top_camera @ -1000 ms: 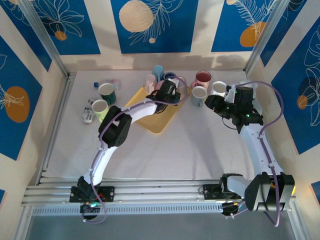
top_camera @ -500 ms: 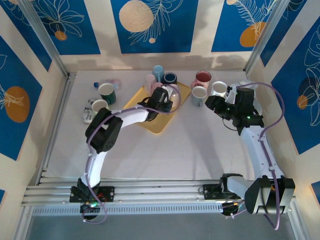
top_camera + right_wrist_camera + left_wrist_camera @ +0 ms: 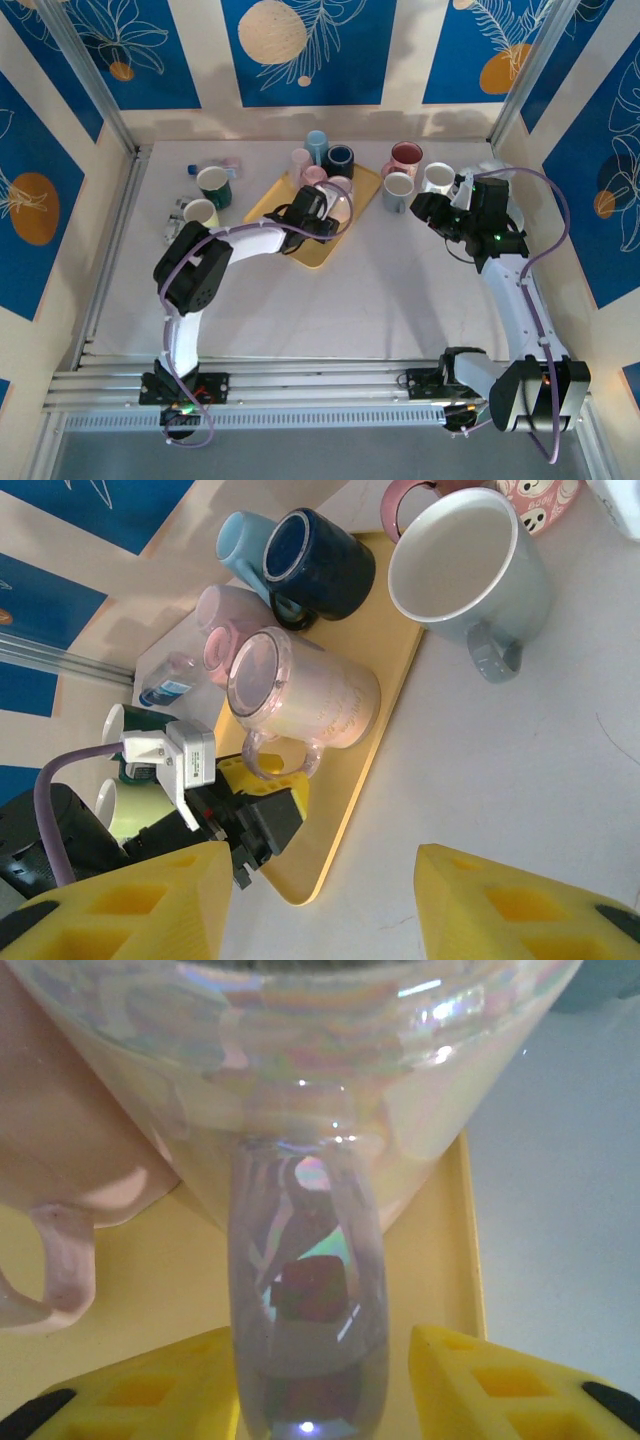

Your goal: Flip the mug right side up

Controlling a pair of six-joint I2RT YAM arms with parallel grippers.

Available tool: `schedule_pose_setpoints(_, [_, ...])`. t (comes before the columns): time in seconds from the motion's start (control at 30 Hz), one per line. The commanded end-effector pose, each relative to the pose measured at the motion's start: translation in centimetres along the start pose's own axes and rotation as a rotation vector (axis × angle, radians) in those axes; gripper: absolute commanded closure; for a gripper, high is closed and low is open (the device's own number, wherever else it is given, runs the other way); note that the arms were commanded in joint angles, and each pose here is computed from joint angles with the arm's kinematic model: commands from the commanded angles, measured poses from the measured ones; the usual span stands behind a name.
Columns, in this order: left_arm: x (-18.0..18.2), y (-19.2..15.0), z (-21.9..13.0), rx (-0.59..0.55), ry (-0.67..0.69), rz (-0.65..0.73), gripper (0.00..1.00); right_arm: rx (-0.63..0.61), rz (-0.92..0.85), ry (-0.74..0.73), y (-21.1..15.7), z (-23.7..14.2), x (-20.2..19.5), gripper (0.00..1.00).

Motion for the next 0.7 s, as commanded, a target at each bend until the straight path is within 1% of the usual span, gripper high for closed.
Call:
schedule_pose_setpoints(0.0, [0.3, 1.3, -0.8, 0.0, -0.016, 0.02, 0.51, 0.012, 0.0, 0.009, -0.4, -0.6, 0.2, 0.49])
schedule_pose_setpoints(0.27, [0.9, 2.8, -1.6, 0.006, 0.014, 0.035, 0.53, 0.015, 0.001, 0.009, -0.5, -0.6, 0.0, 0.49])
schedule_pose_setpoints(0.47, [1.2, 3.3, -1.1, 0.06, 0.011, 0.074, 0.54, 0.015, -0.011, 0.021, -0.4, -0.7, 0.4, 0.49])
schedule_pose_setpoints(0.67, [1.3, 3.2, -0.7, 0.088, 0.007, 0.09, 0.56, 0.021, -0.016, 0.018, -0.4, -0.9, 0.5, 0.49])
Point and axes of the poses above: each hand's point on the last joint's axis, 136 mm out from that joint toward the fingers, its own z axis out along the fingers, its own x axis along the line the jaws close on, y = z × x, the point moved 4 cm from there along -z, back along the fingers, and after that the axes turned 13 degrees about z, right-handed, at the moved point
